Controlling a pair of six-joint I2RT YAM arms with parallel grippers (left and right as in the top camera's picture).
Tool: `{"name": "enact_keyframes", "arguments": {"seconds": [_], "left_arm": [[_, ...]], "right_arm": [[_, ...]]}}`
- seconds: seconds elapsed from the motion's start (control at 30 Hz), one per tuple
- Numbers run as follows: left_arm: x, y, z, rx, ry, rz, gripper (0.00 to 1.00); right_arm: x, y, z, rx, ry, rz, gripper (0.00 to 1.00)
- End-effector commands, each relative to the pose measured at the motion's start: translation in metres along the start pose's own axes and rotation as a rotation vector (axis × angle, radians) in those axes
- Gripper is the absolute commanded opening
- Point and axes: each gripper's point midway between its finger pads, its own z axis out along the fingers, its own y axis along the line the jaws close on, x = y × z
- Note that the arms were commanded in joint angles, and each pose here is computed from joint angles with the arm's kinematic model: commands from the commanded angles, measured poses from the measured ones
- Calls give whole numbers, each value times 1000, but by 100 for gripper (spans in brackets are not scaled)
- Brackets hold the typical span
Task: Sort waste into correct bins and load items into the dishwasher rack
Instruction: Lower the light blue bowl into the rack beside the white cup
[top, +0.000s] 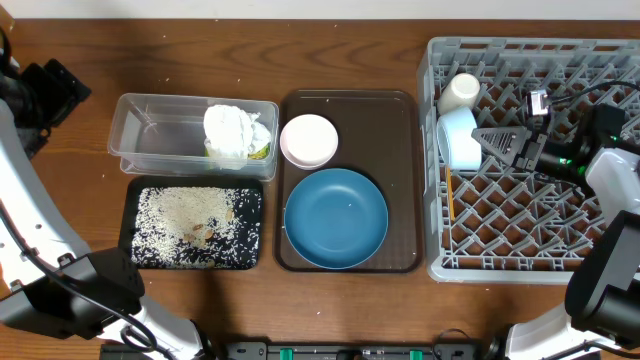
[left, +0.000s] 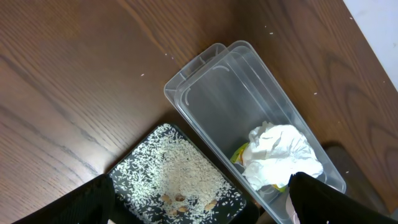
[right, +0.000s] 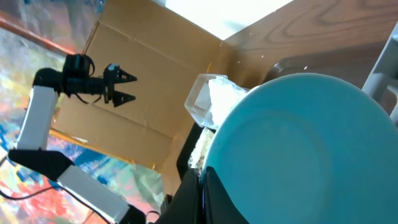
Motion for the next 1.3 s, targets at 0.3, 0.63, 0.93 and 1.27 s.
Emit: {"name": "enact_keyframes", "arguments": {"seconds": [0.3, 0.63, 0.93, 1.27], "left_arm": [[-1, 2, 1, -8, 1, -5, 92], [-1, 2, 1, -8, 1, -5, 92], [-1, 2, 1, -7, 1, -5, 92], [-1, 2, 1, -8, 1, -5, 92]], "right_arm": [[-17, -4, -9, -22, -38, -25, 2], [-24, -52, -11, 251, -72, 343, 1], [-32, -57, 2, 351, -86, 323, 1], [-48, -10, 17, 119, -49, 254, 1]]}}
